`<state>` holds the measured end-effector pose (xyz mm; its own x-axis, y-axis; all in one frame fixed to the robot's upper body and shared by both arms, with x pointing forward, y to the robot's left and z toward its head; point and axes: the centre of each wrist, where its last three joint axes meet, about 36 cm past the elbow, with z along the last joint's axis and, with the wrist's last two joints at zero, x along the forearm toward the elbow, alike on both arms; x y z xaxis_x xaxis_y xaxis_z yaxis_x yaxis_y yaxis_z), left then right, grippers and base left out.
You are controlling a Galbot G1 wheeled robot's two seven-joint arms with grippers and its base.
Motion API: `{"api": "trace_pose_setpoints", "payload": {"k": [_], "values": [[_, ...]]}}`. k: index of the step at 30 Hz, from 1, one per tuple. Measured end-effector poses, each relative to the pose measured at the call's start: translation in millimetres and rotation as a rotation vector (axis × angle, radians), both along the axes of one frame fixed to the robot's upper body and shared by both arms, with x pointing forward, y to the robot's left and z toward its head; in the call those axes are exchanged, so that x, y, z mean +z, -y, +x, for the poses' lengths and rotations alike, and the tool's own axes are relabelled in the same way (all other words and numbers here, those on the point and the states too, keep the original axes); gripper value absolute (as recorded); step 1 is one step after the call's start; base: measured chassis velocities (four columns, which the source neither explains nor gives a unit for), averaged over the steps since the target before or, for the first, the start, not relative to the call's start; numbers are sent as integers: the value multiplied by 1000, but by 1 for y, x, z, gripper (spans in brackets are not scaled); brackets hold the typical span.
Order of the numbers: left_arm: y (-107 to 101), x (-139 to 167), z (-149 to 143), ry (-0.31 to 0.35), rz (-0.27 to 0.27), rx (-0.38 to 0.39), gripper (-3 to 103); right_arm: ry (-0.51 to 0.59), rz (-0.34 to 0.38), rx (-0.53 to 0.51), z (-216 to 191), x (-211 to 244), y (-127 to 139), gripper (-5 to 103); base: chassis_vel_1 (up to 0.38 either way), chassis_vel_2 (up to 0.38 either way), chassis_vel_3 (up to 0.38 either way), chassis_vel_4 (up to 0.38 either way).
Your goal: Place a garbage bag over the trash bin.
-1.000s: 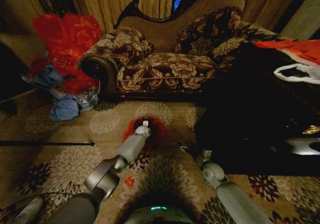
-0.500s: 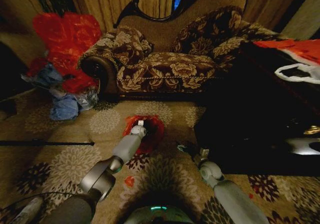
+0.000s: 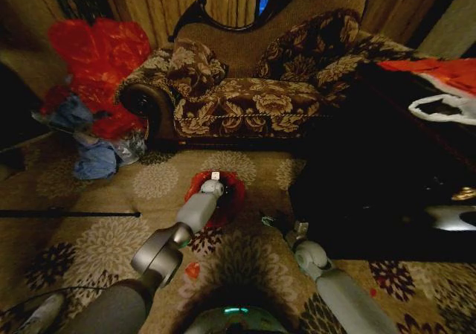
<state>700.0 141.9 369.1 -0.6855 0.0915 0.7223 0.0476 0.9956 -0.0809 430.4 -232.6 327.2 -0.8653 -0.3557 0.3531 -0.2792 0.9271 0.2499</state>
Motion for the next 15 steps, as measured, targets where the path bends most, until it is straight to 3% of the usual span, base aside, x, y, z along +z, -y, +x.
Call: {"api": "trace_pose_setpoints", "payload": {"k": [10,14,15], "values": [[-11,-19,-25,1,-78,-116,0,-2,-13,19,-13,3,-10,100,0,0,0,0],[-25,-19,-36,-51,-59,-86,0,-1,-12,16,-15,6,-16,100,0,0,0,0],[-37,-17,-41,-48,-55,-65,0,-2,-6,9,-16,9,-18,100,0,0,0,0]]}}
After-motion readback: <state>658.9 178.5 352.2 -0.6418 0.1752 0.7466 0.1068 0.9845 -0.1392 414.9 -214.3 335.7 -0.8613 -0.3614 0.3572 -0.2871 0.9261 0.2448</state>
